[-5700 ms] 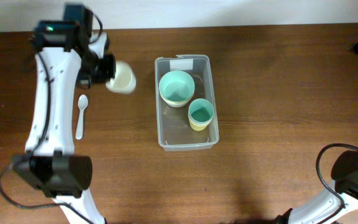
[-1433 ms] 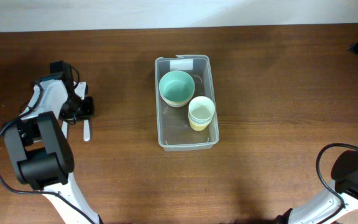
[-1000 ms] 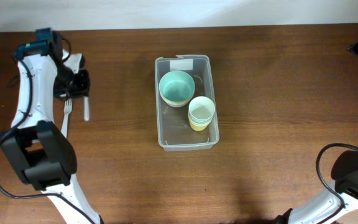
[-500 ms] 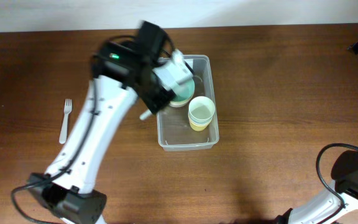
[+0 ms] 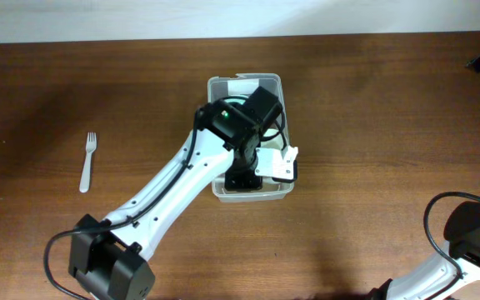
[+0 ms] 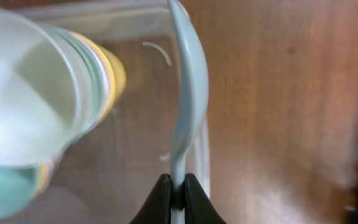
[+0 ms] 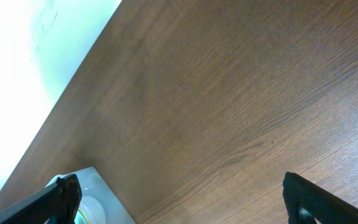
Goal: Pack container
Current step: 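Carry the white spoon into the container and release it, then move the left gripper to the white fork and grasp it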
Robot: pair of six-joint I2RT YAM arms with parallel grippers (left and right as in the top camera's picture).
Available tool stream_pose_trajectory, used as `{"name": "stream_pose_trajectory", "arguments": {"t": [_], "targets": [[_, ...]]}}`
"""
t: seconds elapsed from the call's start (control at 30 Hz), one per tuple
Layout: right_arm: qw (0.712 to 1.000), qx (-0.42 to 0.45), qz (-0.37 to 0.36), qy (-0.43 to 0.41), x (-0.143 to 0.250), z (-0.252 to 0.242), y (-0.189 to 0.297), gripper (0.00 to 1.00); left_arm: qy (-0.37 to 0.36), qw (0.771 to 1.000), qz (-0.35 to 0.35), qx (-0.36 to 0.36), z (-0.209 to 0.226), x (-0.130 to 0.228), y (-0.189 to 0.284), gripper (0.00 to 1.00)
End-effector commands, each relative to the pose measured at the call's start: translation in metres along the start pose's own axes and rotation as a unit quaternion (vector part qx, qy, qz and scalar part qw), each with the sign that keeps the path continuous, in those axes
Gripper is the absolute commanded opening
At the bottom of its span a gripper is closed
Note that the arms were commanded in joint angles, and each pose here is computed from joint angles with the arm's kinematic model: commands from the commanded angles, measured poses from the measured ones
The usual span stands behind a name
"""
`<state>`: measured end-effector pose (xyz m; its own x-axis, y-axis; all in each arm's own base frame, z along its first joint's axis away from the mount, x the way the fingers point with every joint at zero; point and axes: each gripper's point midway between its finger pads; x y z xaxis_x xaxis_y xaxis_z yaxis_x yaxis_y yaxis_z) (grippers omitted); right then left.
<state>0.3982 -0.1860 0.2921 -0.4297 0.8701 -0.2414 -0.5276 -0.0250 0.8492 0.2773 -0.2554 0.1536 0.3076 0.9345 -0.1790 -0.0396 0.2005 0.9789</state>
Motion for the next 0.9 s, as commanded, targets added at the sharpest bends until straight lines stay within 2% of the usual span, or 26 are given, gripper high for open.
{"name": "stream_pose_trajectory", "arguments": {"t": [0.0, 0.3, 0.43, 0.53, 0.6, 0.63, 0.67, 0.77, 0.87], "targets": [[1.000, 0.001, -0.002, 0.000, -0.002, -0.001, -0.001, 0.99, -0.047, 0.999, -0.006, -0.013, 0.009, 0.000, -0.009, 0.07], [1.000, 0.001, -0.002, 0.000, -0.002, -0.001, -0.001, 0.99, -0.037, 0.999, 0.014, -0.021, 0.013, 0.012, -0.014, 0.21], [1.000, 0.001, -0.002, 0.000, -0.002, -0.001, -0.001, 0.99, 0.050, 0.992, 0.098, -0.065, 0.027, 0.045, -0.002, 0.20], [1.000, 0.001, -0.002, 0.000, -0.002, -0.001, -0.001, 0.99, 0.184, 0.951, 0.189, -0.162, 0.046, 0.088, 0.033, 0.21], [1.000, 0.001, -0.002, 0.000, -0.002, -0.001, -0.001, 0.99, 0.268, 0.917, 0.205, -0.212, 0.052, 0.112, 0.056, 0.34], [1.000, 0.001, -0.002, 0.000, -0.002, -0.001, -0.001, 0.99, 0.316, 0.898, 0.203, -0.230, 0.052, 0.127, 0.068, 0.52], [1.000, 0.001, -0.002, 0.000, -0.002, -0.001, -0.001, 0.99, 0.353, 0.883, 0.198, -0.238, 0.050, 0.139, 0.075, 1.00], [1.000, 0.001, -0.002, 0.000, -0.002, -0.001, -0.001, 0.99, 0.495, 0.818, 0.181, -0.230, 0.035, 0.195, 0.089, 1.00], [1.000, 0.001, -0.002, 0.000, -0.002, -0.001, -0.001, 0.99, 0.565, 0.797, 0.125, -0.172, 0.023, 0.222, 0.081, 1.00]]}}
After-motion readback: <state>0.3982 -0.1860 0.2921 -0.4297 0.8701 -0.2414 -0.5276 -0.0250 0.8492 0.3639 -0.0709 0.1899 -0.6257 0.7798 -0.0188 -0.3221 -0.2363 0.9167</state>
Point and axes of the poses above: each gripper's point midway between its finger pads, its own y axis back along the fingers, its own z axis along the line the jaws close on, x = y × z, and after that the axes turned 12 degrees about -y, right-handed
